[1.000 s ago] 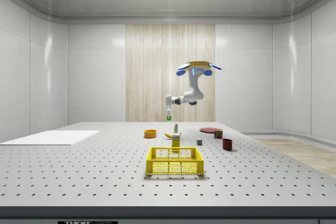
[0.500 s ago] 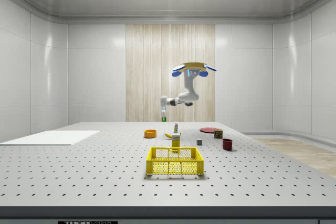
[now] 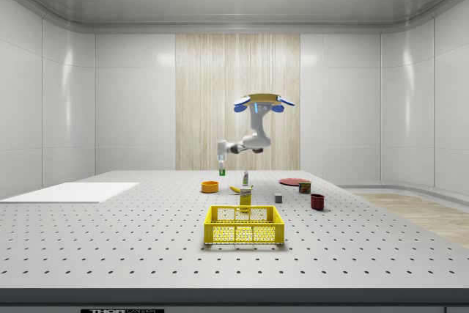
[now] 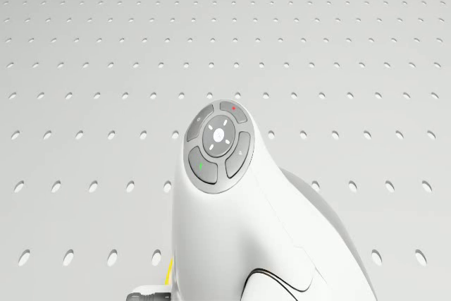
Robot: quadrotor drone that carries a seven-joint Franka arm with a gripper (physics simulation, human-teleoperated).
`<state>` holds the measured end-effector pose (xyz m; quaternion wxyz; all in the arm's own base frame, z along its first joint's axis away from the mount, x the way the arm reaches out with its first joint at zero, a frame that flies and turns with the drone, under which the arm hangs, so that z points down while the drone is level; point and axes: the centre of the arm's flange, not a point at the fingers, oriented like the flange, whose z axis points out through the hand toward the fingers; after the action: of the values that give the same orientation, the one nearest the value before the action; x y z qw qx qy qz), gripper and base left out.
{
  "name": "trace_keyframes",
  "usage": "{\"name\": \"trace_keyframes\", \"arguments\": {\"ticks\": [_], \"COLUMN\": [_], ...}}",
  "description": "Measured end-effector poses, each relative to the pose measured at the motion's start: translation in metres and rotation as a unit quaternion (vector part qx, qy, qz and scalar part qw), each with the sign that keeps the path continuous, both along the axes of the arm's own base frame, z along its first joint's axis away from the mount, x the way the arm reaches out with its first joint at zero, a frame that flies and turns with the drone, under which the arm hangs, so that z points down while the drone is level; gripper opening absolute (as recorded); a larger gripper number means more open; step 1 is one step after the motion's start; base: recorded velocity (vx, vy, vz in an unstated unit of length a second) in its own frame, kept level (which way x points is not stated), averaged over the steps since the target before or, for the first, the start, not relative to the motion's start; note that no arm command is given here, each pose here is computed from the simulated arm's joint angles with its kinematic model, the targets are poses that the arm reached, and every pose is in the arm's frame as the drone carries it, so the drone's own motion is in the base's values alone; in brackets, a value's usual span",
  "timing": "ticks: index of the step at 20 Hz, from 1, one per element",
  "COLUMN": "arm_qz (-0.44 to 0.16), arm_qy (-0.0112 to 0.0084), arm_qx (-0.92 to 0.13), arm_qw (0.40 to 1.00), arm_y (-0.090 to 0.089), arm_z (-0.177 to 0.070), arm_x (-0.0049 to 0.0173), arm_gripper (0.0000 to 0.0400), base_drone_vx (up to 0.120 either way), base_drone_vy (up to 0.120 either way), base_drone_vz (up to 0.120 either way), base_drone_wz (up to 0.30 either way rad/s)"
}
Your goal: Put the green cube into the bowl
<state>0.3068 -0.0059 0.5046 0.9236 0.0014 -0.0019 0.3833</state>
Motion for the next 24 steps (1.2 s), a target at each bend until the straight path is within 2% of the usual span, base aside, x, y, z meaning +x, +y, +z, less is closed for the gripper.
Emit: {"name": "trace_keyframes", "arguments": {"ticks": [4,7,16,20,24], "arm_qz": [0.0,0.0,0.0,-0.001,-0.006], "arm_qy": [0.0,0.0,0.0,0.0,0.0002], "arm_qx": [0.0,0.0,0.0,0.0,0.0], "arm_qw": [1.0,1.0,1.0,1.0,1.0], "arm_y": [0.0,0.0,0.0,0.0,0.0], "arm_z": [0.0,0.0,0.0,0.002,0.015], "arm_x": [0.0,0.0,0.0,0.0,0.0], "arm_gripper": [0.025,0.025,0.025,0.025,0.025], "base_drone_vx": [0.12,0.12,0.12,0.0,0.0], "base_drone_vy": [0.0,0.0,0.0,0.0,0.0], "base_drone_vz": [-0.01,-0.12,0.0,0.0,0.0], "base_drone_wz": [0.0,0.0,0.0,0.0,0.0]}}
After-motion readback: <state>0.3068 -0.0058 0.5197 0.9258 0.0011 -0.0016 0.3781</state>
